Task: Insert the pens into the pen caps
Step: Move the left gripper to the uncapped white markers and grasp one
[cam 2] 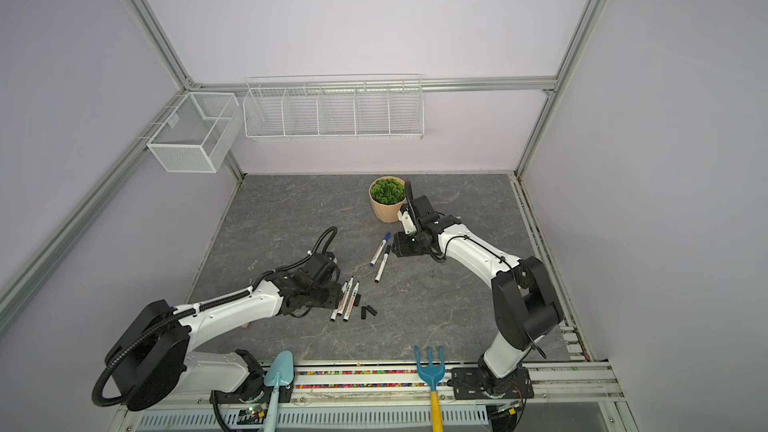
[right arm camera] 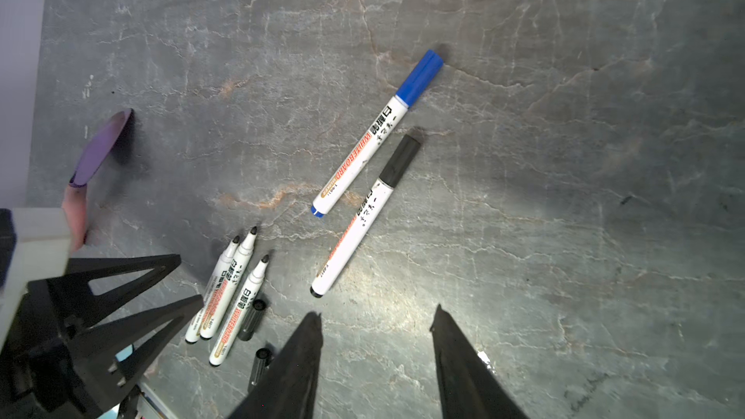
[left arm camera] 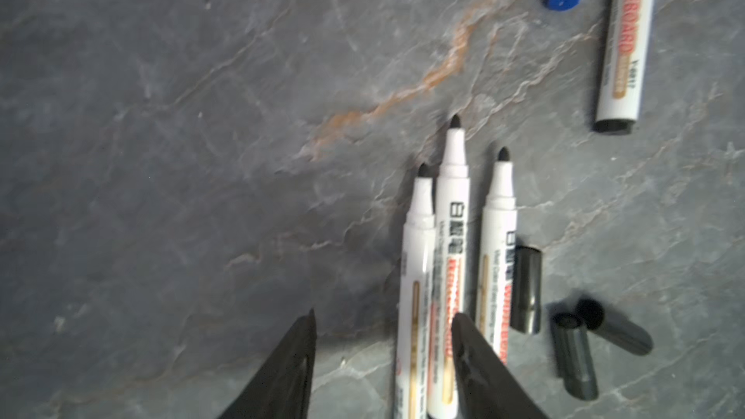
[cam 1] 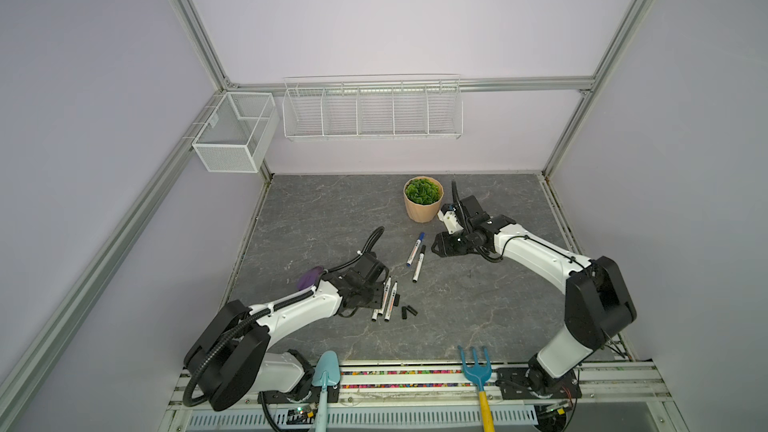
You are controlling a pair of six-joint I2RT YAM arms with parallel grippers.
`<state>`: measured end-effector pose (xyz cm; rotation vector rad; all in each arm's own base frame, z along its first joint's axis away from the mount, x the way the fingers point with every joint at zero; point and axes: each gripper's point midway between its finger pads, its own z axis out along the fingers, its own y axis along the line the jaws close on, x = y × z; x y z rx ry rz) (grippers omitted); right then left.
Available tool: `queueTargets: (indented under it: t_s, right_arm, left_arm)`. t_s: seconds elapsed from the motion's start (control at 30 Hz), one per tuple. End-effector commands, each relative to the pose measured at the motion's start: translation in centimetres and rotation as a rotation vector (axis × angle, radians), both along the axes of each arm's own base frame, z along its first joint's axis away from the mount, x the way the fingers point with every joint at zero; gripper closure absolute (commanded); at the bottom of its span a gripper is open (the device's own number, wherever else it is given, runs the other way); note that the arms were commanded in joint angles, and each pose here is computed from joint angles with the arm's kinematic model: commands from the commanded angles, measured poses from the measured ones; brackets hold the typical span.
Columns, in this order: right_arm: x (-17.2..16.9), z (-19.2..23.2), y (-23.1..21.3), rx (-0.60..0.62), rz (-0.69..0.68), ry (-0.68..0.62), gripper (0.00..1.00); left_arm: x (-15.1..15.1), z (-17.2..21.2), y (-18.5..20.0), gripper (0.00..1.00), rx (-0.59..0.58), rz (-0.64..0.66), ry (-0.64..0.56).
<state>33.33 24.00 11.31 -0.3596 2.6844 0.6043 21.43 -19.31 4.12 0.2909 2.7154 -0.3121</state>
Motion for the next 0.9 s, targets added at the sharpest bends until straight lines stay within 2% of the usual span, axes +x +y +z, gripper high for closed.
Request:
queueTargets:
  t_s: [0.0, 0.2, 0.5, 0.6, 0.87]
  right_arm:
    - [-0.2, 0.0, -0.4, -0.026, 0.021, -0.018, 0.52]
    - [-0.3, -0.1, -0.1, -0.020, 0.026, -0.014, 0.51]
    - [-0.2, 0.7, -0.4, -0.030, 0.031, -0.039, 0.52]
    - [-0.2, 0.8, -0.4, -0.032, 0.031, -0.045, 0.51]
    - [0.0, 1.3, -0.5, -0.030, 0.029, -0.060, 0.52]
  left_arm:
    - [-0.1, 0.5, 0.6, 0.48, -0.029, 0.074, -0.007]
    - [-0.7, -0.5, 0.1, 0.50, -0.037, 0.041, 0.023]
    - [-1.2, -2.6, 0.6, 0.55, 0.021, 0.029, 0.075]
    - [-1.5, -3.3, 0.9, 0.61, 0.049, 0.038, 0.104]
    - [-1.3, -3.6, 1.2, 0.89, 0.100, 0.062, 0.131]
